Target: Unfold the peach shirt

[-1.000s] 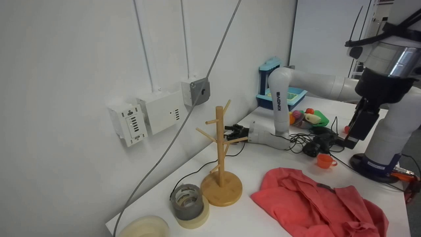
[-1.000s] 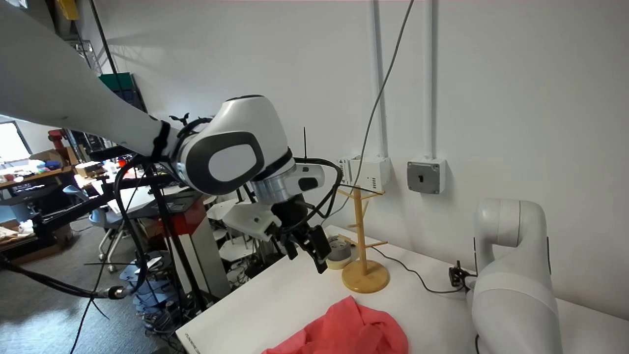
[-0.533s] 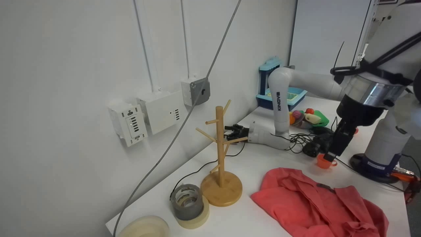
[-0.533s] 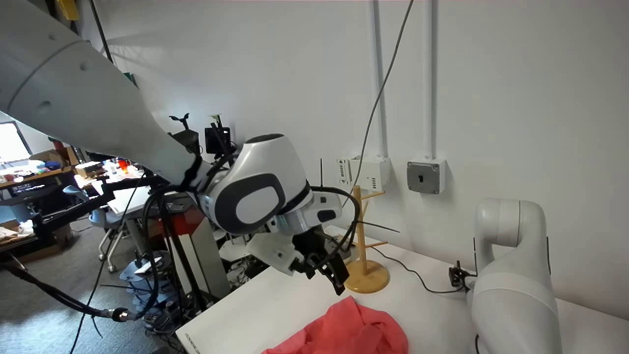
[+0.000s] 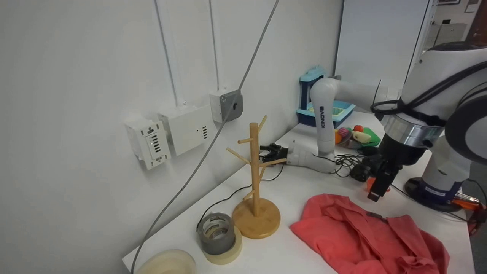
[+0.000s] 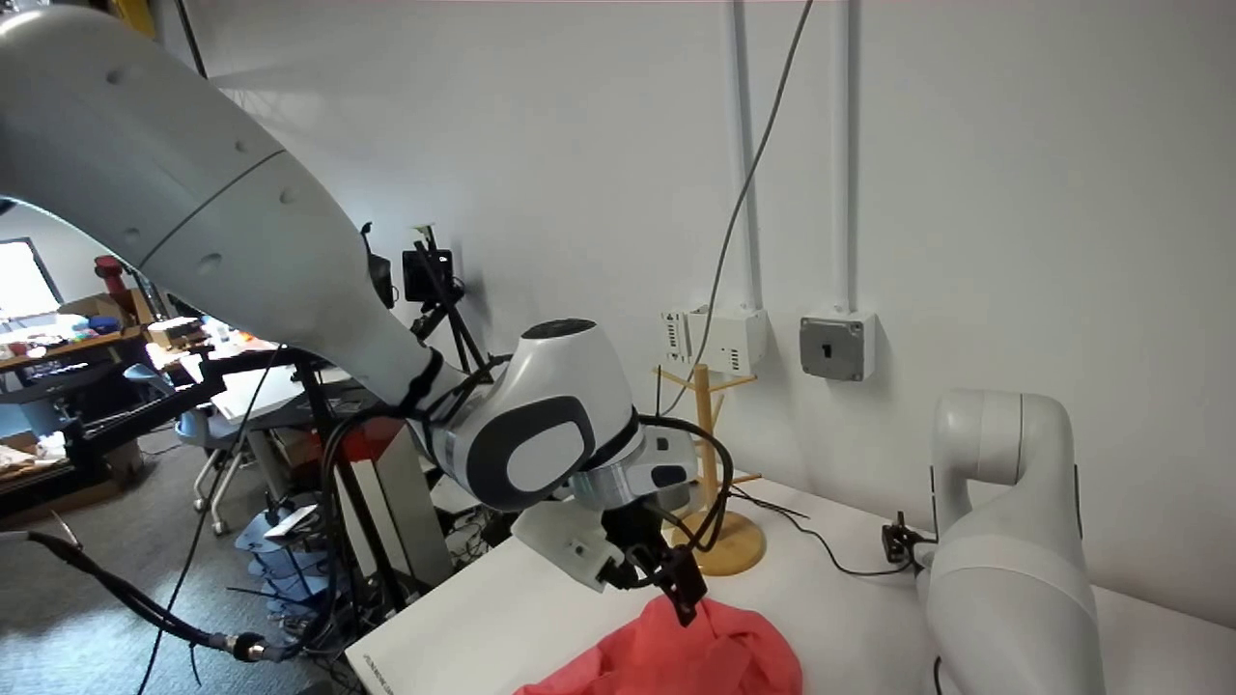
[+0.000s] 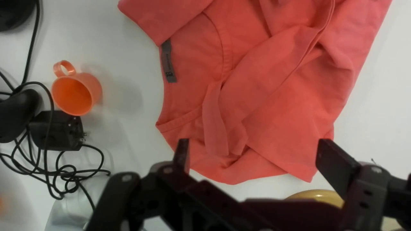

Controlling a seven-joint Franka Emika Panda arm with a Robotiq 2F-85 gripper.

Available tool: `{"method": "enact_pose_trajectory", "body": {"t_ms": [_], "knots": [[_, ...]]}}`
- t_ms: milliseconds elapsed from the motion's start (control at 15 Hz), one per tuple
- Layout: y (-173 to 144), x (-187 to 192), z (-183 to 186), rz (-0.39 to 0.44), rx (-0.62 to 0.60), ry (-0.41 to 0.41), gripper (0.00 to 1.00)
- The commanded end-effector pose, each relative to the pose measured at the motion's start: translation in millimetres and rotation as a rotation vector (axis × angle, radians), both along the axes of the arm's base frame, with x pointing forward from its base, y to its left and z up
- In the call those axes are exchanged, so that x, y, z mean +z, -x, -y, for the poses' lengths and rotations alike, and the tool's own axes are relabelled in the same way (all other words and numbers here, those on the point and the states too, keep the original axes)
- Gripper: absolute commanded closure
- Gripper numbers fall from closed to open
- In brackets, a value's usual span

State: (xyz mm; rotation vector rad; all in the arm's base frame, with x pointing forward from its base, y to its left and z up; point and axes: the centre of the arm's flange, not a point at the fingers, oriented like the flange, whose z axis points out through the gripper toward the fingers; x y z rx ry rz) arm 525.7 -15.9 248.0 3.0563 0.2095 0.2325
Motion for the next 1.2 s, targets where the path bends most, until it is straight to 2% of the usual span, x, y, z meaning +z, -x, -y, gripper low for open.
{"method": "enact_pose_trajectory", "body": {"t_ms": [0, 733, 1133], "knots": [[-3, -4, -1, -0.007, 0.001, -0.006, 0.00], [-48, -79, -10, 0.010, -0.004, 0.036, 0.00], [-67, -118, -2, 0.013, -0.018, 0.057, 0.00]]}}
